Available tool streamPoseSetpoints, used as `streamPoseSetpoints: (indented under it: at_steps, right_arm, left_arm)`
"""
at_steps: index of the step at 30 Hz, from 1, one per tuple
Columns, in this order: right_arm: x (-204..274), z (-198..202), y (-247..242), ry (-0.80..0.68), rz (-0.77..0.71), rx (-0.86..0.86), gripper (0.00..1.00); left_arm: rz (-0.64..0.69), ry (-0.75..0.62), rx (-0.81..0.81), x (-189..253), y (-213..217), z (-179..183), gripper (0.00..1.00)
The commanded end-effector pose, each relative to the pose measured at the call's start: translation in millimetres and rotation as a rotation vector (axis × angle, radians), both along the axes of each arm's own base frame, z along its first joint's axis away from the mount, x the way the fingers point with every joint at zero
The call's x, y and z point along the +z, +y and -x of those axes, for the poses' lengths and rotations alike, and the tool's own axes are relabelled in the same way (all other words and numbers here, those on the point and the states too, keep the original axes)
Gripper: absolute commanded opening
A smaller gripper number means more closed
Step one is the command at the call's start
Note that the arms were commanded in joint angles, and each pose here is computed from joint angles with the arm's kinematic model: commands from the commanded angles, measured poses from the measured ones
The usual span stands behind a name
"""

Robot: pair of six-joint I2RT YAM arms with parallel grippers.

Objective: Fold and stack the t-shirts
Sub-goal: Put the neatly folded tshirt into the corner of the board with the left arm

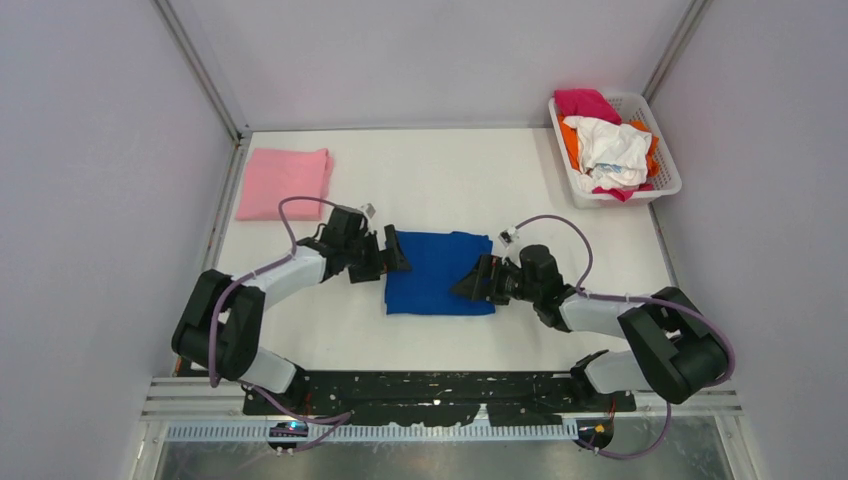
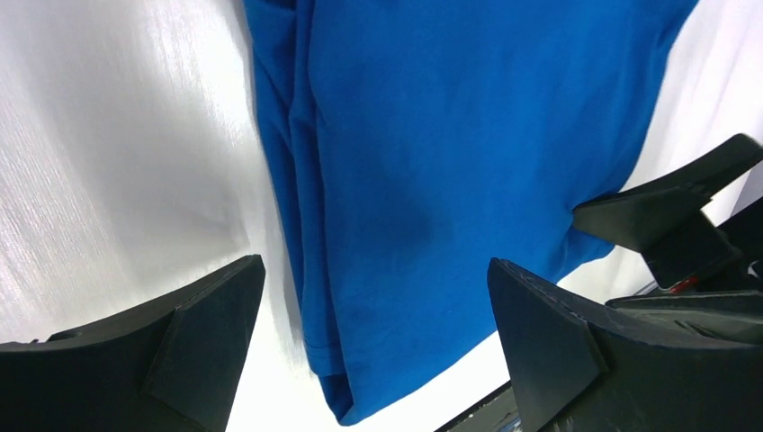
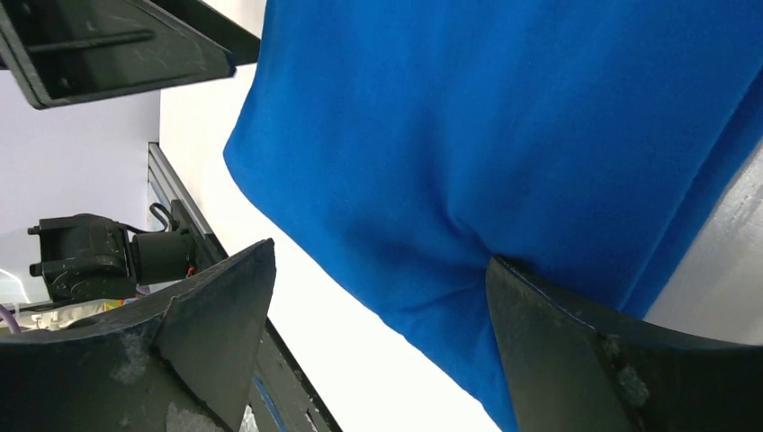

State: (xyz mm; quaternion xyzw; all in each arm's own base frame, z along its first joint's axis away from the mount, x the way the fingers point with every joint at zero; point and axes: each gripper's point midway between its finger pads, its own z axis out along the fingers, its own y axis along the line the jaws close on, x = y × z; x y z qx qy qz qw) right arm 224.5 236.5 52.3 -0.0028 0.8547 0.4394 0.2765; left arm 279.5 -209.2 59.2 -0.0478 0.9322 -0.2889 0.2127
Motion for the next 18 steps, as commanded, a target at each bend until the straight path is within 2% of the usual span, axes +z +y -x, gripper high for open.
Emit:
streamPoseSetpoints:
  at_steps: [1,6,11,16,18]
  right_arm:
    - [-51.7,17.0,-27.4,0.116,0.164,-0.055,0.95]
    - [-13.4,16.0,-15.0,0.033,0.107,0.031,0.95]
    - [56.4,12.7,-10.7,-0.149,0.035,0.062,0.95]
    - [98.8,8.1,-32.7,-0.322,0.081,-0.024,0.95]
    - [108.9,9.7,-49.2,-0.373,0.124,-0.084,0.95]
  left_arm:
    - [0.026,-0.005,-0.006,-4.8,-5.4,-2.7,0.98]
    - [-0.012,0.027,-0.015,-21.1,-8.0,-1.2,0.91]
    - [-0.141,0.031,-0.005,-34.1,-8.2,-7.4,0.82]
    - [-0.27,0.052,-0.006,-47.6,-9.5,-11.6,0.66]
    - [-0.322,0.057,-0.022,-52.0,-13.0,-9.3,0.52]
